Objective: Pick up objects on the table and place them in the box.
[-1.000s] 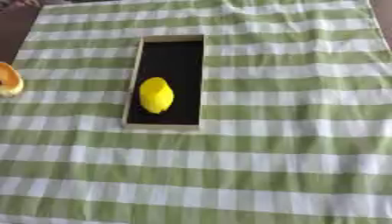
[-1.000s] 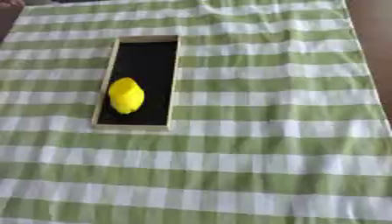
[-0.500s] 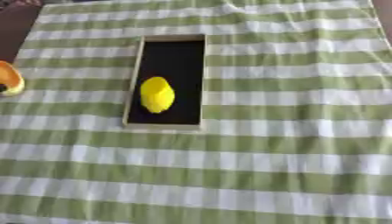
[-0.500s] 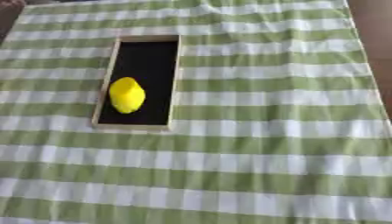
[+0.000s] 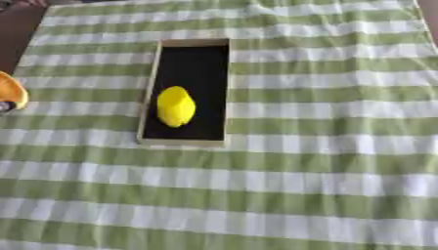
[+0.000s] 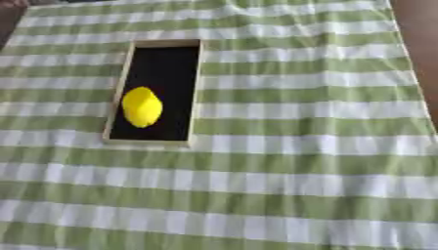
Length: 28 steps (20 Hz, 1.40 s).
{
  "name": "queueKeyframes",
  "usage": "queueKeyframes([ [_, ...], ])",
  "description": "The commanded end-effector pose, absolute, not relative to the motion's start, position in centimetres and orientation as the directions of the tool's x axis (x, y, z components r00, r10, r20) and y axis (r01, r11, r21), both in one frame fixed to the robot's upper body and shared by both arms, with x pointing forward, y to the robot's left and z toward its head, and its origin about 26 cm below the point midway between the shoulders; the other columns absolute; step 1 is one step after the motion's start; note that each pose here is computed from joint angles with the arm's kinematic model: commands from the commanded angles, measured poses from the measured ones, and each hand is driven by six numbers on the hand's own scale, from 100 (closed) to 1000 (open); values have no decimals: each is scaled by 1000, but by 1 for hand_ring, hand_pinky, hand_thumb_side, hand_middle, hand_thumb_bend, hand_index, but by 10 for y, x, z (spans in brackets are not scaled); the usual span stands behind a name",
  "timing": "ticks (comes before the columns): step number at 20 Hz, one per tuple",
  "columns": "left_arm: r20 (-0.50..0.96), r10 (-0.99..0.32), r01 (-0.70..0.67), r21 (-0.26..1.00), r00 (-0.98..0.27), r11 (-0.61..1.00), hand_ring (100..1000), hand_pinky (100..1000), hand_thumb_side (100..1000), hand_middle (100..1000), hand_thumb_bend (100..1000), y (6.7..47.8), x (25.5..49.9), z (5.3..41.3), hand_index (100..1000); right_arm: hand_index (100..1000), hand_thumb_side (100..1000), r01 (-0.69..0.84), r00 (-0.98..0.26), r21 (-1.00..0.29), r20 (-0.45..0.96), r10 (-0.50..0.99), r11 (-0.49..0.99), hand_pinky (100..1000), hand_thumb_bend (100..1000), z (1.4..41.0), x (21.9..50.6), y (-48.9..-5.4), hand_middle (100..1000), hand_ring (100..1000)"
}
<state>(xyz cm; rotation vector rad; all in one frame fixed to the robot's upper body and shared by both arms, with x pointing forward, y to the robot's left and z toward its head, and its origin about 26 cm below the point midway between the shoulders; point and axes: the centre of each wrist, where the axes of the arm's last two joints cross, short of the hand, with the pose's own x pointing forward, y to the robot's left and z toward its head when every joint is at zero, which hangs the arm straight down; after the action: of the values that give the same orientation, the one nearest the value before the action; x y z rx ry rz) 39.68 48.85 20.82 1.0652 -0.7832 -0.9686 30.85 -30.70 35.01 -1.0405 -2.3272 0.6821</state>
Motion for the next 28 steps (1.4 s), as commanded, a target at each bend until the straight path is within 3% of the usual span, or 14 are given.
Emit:
queueKeyframes([
  [1, 38, -920, 263, 953, 390, 151, 797, 838, 250, 747, 363, 494, 395, 221, 834, 854, 586, 549, -581, -607, 216, 784, 574, 909, 100, 358, 305, -310, 785, 850],
  [5, 41, -921, 266, 951, 388, 155, 714, 777, 227, 628, 247, 493, 395, 222, 729, 854, 591, 547, -578, -608, 222, 785, 575, 909, 100, 357, 306, -311, 785, 850],
  [9, 34, -921, 253, 957, 389, 142, 648, 731, 246, 569, 149, 494, 394, 225, 593, 854, 595, 548, -576, -603, 230, 784, 579, 909, 100, 356, 306, -312, 784, 849],
  [15, 14, -943, 227, 969, 334, 94, 617, 697, 155, 540, 162, 483, 394, 233, 517, 854, 596, 547, -575, -601, 236, 783, 583, 909, 100, 355, 307, -313, 783, 848],
  [21, 12, -991, 91, 996, 135, 25, 610, 696, 145, 523, 176, 437, 386, 280, 493, 853, 593, 554, -578, -591, 236, 782, 587, 909, 100, 356, 306, -314, 780, 846],
  [28, -87, -980, -145, 987, -178, -62, 602, 695, 160, 520, 160, 345, 357, 336, 478, 853, 600, 553, -580, -587, 239, 779, 592, 910, 100, 356, 306, -313, 779, 844],
])
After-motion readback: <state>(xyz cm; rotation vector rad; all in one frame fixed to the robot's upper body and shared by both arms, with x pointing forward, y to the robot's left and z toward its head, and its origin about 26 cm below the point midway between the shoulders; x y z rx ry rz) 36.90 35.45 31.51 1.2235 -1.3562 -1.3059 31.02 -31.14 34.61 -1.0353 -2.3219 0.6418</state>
